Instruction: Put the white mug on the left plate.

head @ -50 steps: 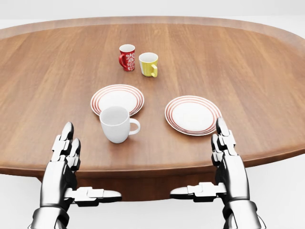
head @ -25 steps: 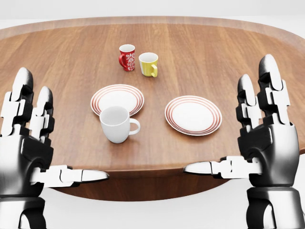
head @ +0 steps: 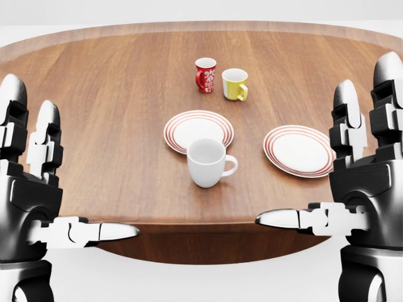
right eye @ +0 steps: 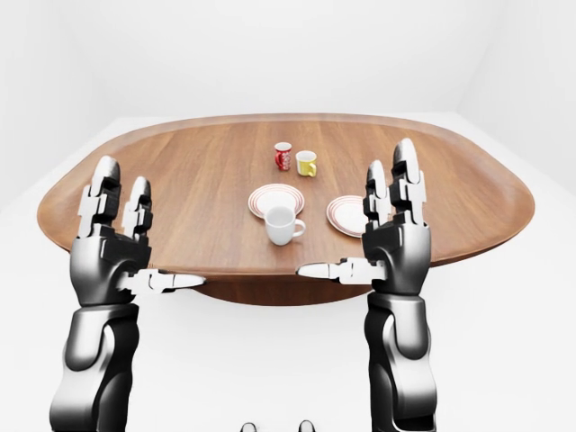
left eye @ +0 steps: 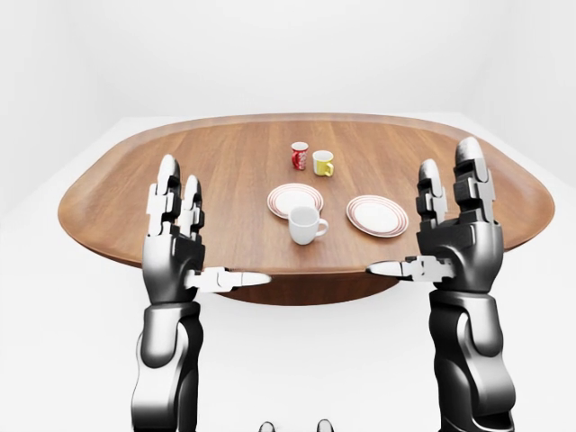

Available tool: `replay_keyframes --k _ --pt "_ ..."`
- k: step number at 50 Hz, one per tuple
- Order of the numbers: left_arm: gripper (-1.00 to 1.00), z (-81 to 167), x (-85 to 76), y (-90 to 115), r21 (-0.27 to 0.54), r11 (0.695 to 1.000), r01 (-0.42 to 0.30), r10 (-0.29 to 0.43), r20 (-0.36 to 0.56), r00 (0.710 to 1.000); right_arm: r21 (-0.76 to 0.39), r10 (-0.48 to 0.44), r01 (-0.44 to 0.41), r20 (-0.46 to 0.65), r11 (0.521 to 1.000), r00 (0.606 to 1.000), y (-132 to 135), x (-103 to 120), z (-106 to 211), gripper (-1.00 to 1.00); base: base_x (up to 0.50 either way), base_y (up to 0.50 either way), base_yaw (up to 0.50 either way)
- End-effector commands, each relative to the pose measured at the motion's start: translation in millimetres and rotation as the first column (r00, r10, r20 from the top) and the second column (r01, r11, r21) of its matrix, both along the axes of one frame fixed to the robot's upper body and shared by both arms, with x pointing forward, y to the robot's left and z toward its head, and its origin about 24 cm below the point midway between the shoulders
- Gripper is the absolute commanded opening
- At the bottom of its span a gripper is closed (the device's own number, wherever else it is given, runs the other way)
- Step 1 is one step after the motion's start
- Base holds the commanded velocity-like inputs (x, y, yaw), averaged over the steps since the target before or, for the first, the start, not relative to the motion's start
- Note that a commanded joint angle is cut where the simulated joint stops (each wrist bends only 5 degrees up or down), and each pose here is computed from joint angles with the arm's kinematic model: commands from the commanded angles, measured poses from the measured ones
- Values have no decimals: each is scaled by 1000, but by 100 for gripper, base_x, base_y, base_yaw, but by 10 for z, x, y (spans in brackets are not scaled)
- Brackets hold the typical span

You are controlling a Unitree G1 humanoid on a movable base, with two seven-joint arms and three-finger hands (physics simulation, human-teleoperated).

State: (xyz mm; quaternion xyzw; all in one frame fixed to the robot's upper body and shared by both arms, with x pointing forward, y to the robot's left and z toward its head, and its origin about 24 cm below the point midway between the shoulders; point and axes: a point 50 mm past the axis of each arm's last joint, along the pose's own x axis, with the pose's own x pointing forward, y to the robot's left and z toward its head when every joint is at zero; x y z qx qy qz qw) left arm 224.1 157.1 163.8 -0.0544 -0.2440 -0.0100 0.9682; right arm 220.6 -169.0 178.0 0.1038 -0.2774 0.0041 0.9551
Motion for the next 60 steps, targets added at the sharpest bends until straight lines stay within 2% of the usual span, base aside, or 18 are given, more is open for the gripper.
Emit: replay_keyframes --k 1,16,28,36,60 --pt "100 18 -14 -2 2 1000 4 -4 9 1000 9 5 -5 12 1000 1000 3 -17 23 100 0 50 0" --pt "100 40 -35 -8 3 1000 12 -12 21 1000 6 -6 6 -6 1000 1000 -5 4 -11 100 0 49 0" --pt "100 51 -44 -14 2 1000 17 -17 26 1000 -16 3 -3 -20 1000 1000 23 6 -40 100 0 1 0" --pt "100 73 -58 -19 1 1000 21 -21 38 999 13 11 -11 2 1000 1000 3 -15 -3 100 0 0 0" --pt "100 83 -67 -19 -3 1000 25 -25 43 999 14 22 -22 8 1000 1000 12 -29 8 100 49 0 0"
